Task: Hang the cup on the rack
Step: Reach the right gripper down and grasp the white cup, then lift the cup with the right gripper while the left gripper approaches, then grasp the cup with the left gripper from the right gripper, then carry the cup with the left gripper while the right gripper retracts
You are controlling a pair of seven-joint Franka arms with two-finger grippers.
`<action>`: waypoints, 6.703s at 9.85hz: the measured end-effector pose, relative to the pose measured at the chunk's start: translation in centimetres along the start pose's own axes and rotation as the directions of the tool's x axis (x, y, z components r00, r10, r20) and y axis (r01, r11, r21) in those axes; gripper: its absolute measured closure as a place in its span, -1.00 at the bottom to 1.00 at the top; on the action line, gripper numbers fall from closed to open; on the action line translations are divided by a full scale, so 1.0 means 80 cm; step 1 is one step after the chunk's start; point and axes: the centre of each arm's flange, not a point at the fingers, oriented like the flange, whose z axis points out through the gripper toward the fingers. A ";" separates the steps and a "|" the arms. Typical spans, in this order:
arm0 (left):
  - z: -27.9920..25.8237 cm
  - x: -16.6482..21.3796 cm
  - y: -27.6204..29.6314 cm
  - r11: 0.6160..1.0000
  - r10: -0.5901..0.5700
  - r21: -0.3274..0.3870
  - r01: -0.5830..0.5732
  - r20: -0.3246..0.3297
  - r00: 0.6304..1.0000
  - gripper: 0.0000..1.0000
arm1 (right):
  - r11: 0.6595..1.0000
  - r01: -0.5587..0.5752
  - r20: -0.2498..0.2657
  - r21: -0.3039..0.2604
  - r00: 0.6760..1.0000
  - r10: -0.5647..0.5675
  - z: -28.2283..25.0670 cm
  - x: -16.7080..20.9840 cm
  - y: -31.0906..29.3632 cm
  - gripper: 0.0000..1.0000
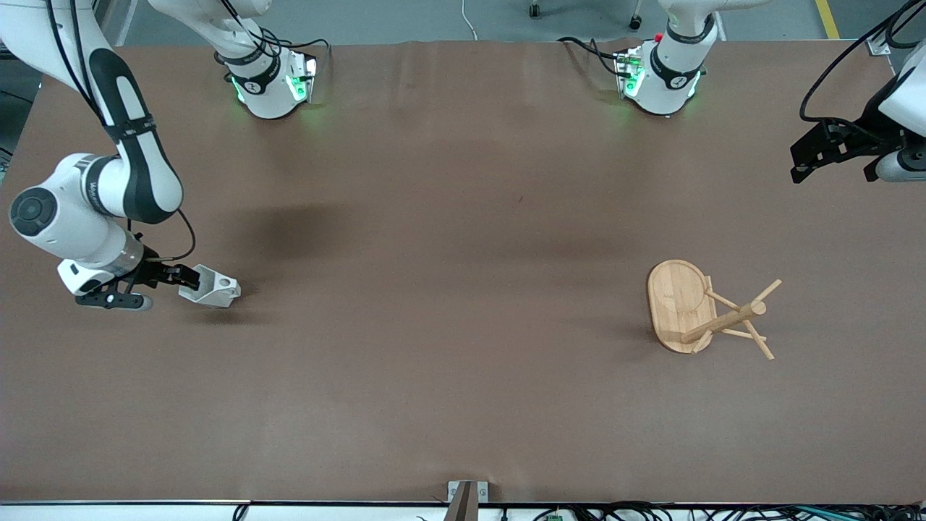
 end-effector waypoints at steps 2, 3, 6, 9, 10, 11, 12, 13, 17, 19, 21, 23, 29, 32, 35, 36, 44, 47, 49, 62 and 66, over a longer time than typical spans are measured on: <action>0.000 0.000 -0.001 1.000 -0.002 0.000 0.002 0.000 1.000 -1.00 | 1.000 0.022 0.004 -0.002 1.000 -0.022 0.014 0.000 0.000 -0.75; 0.000 0.000 -0.001 1.000 -0.002 -0.001 0.002 0.000 1.000 -1.00 | 1.000 0.027 0.007 -0.003 1.000 -0.027 0.021 -0.001 -0.001 -0.45; 0.001 0.001 -0.001 1.000 -0.002 -0.001 0.002 0.002 1.000 -1.00 | 0.999 0.035 0.018 -0.003 0.999 -0.035 0.035 -0.002 -0.004 0.18; 0.001 0.001 -0.001 1.000 -0.002 -0.001 0.002 0.003 1.000 -1.00 | 0.999 0.035 0.006 -0.002 0.999 -0.035 0.030 0.002 -0.005 0.90; 0.002 0.001 -0.001 1.000 -0.002 -0.001 0.002 0.003 1.000 -1.00 | 0.999 0.035 0.010 -0.001 0.999 -0.035 0.029 0.003 -0.005 0.90; 0.002 0.001 -0.001 1.000 -0.002 -0.001 0.002 0.003 1.000 -1.00 | 0.999 0.036 0.035 0.003 0.999 -0.036 0.024 0.007 -0.005 0.90; 0.002 0.001 -0.002 1.000 -0.002 -0.001 0.002 0.003 1.000 -1.00 | 0.999 0.036 0.068 0.011 0.997 -0.037 0.004 0.018 -0.005 0.90; 0.002 0.001 -0.002 1.000 -0.002 -0.001 0.002 0.004 1.000 -1.00 | 0.999 0.036 0.101 0.022 0.994 -0.038 -0.036 0.033 -0.006 0.90; 0.003 0.001 0.020 0.999 0.023 -0.047 -0.023 0.009 1.000 -1.00 | 0.959 -0.009 0.221 0.285 0.974 -0.056 -0.229 0.060 -0.062 0.90; 0.007 -0.003 0.076 0.989 0.110 -0.106 -0.108 0.018 0.994 -1.00 | 0.872 -0.012 0.238 0.489 0.964 -0.120 -0.254 0.054 -0.134 0.90; 0.008 -0.025 0.183 0.956 0.269 -0.129 -0.264 0.017 0.963 -1.00 | 0.779 0.002 0.235 0.627 0.953 -0.191 -0.262 0.046 -0.209 0.90; 0.008 -0.063 0.299 0.895 0.426 -0.140 -0.424 -0.020 0.905 -1.00 | 0.670 -0.028 0.249 0.742 0.939 -0.236 -0.258 0.030 -0.273 0.90; 0.037 -0.096 0.518 0.655 0.700 -0.165 -0.737 -0.235 0.675 -1.00 | 0.402 -0.167 0.279 0.900 0.931 -0.237 -0.247 -0.039 -0.440 0.91; 0.042 -0.087 0.533 0.573 0.735 -0.197 -0.796 -0.305 0.605 -1.00 | 0.369 -0.185 0.283 0.911 0.931 -0.231 -0.249 -0.051 -0.466 0.91; 0.046 -0.089 0.549 0.524 0.756 -0.185 -0.831 -0.348 0.554 -1.00 | 0.368 -0.176 0.274 0.913 0.933 -0.234 -0.254 -0.057 -0.475 0.91; 0.051 -0.090 0.555 0.508 0.764 -0.179 -0.843 -0.358 0.536 -1.00 | 0.367 -0.174 0.272 0.914 0.933 -0.234 -0.255 -0.058 -0.475 0.91; 0.078 -0.082 0.572 0.422 0.809 -0.150 -0.894 -0.384 0.446 -0.97 | 0.368 -0.159 0.252 0.916 0.942 -0.221 -0.268 -0.059 -0.472 0.91; 0.076 -0.085 0.575 0.416 0.809 -0.151 -0.897 -0.388 0.441 -0.51 | 0.371 -0.158 0.250 0.915 0.944 -0.215 -0.268 -0.058 -0.469 0.91; 0.076 -0.085 0.576 0.416 0.809 -0.151 -0.897 -0.389 0.440 -0.51 | 0.371 -0.158 0.251 0.915 0.944 -0.216 -0.269 -0.058 -0.468 0.91; 0.089 -0.070 0.561 0.470 0.793 -0.177 -0.865 -0.346 0.502 -0.51 | 0.533 -0.231 0.299 0.814 0.953 -0.044 -0.256 -0.006 -0.335 -1.00; 0.104 -0.007 0.462 0.749 0.599 -0.222 -0.624 -0.174 0.781 -0.50 | 0.924 -0.225 0.176 0.310 0.968 0.176 -0.301 0.027 -0.143 -1.00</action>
